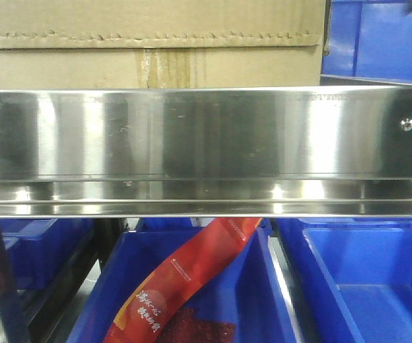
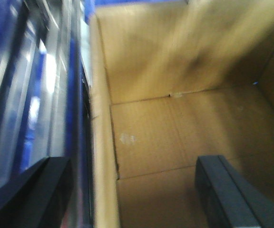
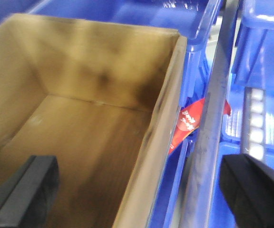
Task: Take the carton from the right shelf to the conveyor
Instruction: 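Close both grippers on the carton's opposite side walls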
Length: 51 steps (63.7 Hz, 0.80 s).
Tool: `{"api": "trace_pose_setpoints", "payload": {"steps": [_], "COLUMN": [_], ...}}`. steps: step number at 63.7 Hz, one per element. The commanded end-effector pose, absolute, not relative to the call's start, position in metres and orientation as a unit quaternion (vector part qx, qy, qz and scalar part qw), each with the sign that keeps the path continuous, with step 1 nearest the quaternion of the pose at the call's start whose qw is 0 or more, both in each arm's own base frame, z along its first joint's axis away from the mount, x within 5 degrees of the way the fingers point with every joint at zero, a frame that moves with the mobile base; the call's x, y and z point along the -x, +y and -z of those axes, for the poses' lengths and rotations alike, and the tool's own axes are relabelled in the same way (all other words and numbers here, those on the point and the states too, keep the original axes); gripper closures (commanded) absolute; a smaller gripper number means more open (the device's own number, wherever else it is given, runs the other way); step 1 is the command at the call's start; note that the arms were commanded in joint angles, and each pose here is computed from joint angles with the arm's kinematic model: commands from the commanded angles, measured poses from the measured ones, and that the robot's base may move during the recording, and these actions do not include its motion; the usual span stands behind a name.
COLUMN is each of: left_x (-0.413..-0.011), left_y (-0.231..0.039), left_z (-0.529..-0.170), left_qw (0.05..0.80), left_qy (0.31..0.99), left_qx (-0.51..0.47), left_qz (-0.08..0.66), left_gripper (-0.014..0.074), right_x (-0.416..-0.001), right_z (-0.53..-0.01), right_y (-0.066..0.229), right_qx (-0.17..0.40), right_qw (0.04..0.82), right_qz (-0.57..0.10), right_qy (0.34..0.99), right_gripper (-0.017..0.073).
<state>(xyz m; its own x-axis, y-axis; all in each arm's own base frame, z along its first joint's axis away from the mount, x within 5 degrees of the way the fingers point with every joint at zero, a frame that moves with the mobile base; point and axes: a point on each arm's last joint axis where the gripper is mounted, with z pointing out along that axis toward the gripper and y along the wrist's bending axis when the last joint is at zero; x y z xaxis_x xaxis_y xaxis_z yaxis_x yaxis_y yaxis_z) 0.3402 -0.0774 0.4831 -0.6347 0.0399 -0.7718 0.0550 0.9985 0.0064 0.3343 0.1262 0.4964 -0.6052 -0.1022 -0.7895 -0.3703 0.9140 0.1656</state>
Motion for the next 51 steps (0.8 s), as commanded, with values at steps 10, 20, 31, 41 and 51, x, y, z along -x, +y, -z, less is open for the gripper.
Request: {"api": "trace_pose_setpoints", "payload": {"steps": [10,20,31,41,51], "left_x": [-0.369,-0.385,-0.395,-0.400,-0.400], "left_y": [-0.061,-0.056,-0.056,-0.055,-0.053], "left_z": [-0.459,-0.442,-0.429,-0.423,-0.423], "left_qw": [0.392,0.371,0.357,0.351,0.353], "left_qy": [0.919,0.928,0.934,0.936,0.935], "left_qx": [0.018,0.027,0.024,0.026,0.026], "left_qz": [0.032,0.031,0.021,0.015,0.001], "left_gripper": [0.0159,0.0159,0.0159,0.0178,0.0417], "right_x": [-0.366,-0.379,-0.390,-0.394,-0.394], "right_z": [-0.466,-0.450,-0.434,-0.429,-0.429], "right_y": [0.135,0.139,0.143,0.145,0.144], "right_qx": [0.132,0.132,0.131,0.131,0.131], "right_qw": [0.393,0.376,0.358,0.353,0.353], "right_qz": [-0.143,-0.140,-0.137,-0.136,-0.135], "right_qy": [0.899,0.906,0.914,0.916,0.917], "right_gripper": [-0.0009,-0.0009,-0.0009,0.0049,0.0387]}}
